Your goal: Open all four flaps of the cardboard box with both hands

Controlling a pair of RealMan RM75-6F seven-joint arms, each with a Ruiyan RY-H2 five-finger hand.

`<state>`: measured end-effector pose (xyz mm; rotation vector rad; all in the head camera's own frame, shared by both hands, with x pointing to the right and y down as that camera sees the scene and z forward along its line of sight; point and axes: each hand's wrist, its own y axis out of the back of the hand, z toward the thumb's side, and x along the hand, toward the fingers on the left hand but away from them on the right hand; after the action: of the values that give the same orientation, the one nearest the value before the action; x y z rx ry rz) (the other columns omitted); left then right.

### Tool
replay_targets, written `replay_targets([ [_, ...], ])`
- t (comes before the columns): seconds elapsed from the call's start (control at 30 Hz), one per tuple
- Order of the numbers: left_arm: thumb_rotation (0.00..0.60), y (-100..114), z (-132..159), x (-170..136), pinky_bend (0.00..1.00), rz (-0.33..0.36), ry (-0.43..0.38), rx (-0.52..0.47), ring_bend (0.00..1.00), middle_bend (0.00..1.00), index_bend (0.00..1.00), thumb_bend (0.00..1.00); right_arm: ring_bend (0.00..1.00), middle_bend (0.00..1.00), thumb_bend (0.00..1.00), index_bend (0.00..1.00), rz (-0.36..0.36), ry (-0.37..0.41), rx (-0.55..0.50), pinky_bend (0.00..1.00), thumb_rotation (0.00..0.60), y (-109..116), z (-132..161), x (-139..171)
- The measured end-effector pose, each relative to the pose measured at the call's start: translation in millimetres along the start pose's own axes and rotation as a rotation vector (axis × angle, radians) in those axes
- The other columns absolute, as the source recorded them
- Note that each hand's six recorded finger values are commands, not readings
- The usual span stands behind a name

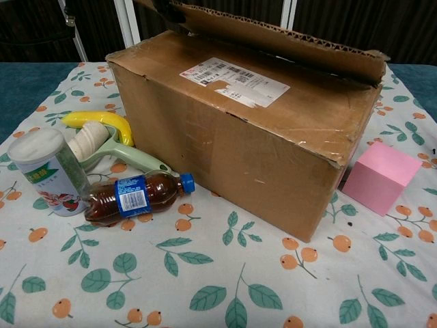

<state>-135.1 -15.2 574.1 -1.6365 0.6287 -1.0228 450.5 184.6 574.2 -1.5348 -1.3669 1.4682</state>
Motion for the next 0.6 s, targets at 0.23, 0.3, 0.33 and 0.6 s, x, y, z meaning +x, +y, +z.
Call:
replay_targets([
  [0.23, 0.600, 14, 1, 33, 0.00, 0.047, 0.007, 0.070, 0.00, 0.00, 0.00, 0.24, 0.00, 0.00, 0.22, 0.00, 0.004, -0.010, -0.014, 0.21, 0.600, 0, -1, -1],
  [0.3, 0.600, 20, 2, 46, 0.00, 0.065, 0.014, 0.089, 0.00, 0.00, 0.00, 0.24, 0.00, 0.00, 0.22, 0.00, 0.006, -0.010, -0.020, 0.21, 0.600, -1, -1, -1],
  [0.33, 0.600, 23, 2, 54, 0.00, 0.076, 0.019, 0.101, 0.00, 0.00, 0.00, 0.24, 0.00, 0.00, 0.22, 0.00, 0.007, -0.010, -0.021, 0.21, 0.600, -1, -1, -1],
  [0.6, 0.600, 38, 10, 95, 0.00, 0.119, 0.052, 0.155, 0.00, 0.00, 0.00, 0.24, 0.00, 0.00, 0.22, 0.00, 0.013, -0.017, -0.035, 0.21, 0.600, -2, -1, -1],
])
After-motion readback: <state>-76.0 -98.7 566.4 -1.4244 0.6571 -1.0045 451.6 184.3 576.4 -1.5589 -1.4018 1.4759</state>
